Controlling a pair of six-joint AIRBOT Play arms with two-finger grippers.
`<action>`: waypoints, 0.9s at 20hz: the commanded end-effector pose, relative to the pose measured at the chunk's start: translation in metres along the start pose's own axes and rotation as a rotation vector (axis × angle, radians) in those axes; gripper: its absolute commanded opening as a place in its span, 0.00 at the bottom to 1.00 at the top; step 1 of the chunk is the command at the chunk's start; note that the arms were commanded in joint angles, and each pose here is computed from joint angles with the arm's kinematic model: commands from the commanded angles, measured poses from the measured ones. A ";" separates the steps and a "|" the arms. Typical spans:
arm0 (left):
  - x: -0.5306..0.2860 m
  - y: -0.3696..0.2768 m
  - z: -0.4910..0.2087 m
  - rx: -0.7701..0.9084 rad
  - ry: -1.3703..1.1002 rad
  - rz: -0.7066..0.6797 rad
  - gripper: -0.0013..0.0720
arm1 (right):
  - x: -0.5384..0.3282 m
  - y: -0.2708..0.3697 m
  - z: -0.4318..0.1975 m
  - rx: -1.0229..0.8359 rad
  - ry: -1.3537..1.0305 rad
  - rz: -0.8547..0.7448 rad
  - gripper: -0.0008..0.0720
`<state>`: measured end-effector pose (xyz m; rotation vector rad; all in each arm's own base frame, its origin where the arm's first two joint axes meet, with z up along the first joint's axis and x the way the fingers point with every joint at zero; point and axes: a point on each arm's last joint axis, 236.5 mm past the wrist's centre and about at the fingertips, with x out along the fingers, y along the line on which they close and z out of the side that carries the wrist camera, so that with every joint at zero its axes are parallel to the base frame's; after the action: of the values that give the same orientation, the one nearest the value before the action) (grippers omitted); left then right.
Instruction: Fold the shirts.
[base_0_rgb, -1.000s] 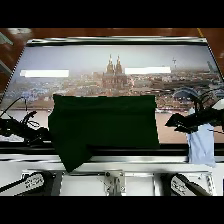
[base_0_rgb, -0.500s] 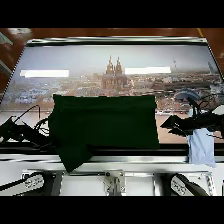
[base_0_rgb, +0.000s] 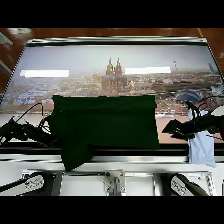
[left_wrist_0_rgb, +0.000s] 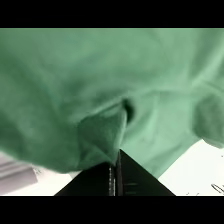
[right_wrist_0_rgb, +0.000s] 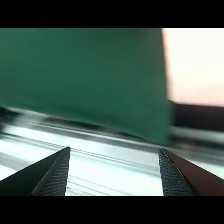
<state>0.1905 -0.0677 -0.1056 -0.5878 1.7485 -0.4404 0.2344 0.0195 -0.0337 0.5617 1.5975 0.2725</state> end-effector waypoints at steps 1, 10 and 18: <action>-0.006 -0.012 -0.008 0.031 0.015 -0.026 0.07 | 0.009 -0.033 -0.026 0.036 0.083 -0.086 0.91; -0.011 -0.016 -0.009 0.044 -0.001 -0.023 0.07 | 0.077 -0.034 -0.030 0.072 0.029 -0.116 0.91; -0.011 -0.017 -0.011 0.045 0.004 -0.026 0.07 | 0.120 -0.016 -0.028 0.124 0.082 -0.076 0.91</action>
<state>0.1848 -0.0746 -0.0850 -0.5797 1.7327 -0.4972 0.1979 0.0591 -0.1240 0.5982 1.7102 0.1456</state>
